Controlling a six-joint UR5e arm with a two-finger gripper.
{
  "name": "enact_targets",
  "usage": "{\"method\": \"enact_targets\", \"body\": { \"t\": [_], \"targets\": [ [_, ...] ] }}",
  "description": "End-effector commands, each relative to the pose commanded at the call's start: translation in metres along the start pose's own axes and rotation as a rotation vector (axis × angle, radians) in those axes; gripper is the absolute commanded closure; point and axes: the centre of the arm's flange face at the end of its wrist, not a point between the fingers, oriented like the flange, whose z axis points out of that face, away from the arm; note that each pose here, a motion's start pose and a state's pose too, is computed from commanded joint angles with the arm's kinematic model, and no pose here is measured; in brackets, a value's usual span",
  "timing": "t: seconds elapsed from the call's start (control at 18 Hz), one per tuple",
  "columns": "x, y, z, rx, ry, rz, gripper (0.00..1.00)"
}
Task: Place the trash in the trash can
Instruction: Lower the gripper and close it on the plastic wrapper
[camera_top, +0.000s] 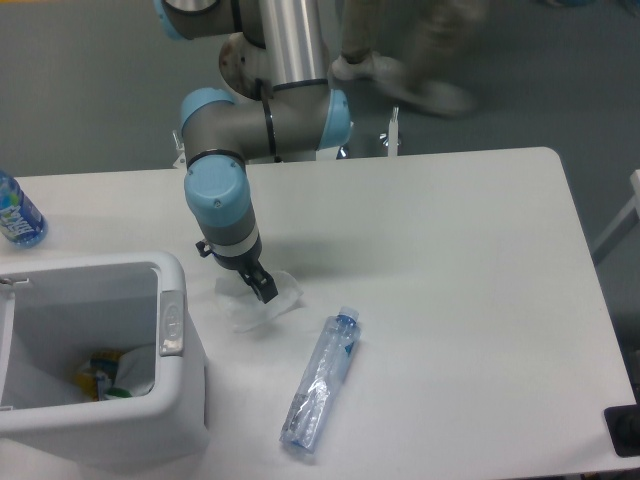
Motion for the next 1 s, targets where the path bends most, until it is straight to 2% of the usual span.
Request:
{"method": "enact_targets", "body": {
  "t": [0.11, 0.17, 0.33, 0.44, 0.67, 0.78, 0.89, 1.0],
  "targets": [
    [-0.003, -0.002, -0.004, 0.006, -0.009, -0.023, 0.9],
    [-0.003, -0.001, -0.006, 0.008, -0.011, -0.027, 1.0],
    [-0.006, -0.001, -0.018, 0.023, -0.025, -0.03, 1.0],
    [-0.012, 0.0, -0.04, 0.052, -0.053, -0.039, 1.0],
    [-0.021, 0.012, -0.057, 0.092, -0.06, -0.069, 1.0],
    [-0.029, 0.03, -0.09, 0.162, -0.081, -0.109, 1.0],
    [-0.037, 0.05, -0.117, 0.232, -0.066, -0.141, 1.0],
    [-0.046, 0.079, -0.171, 0.303, -0.104, -0.19, 1.0]
  ]
}}
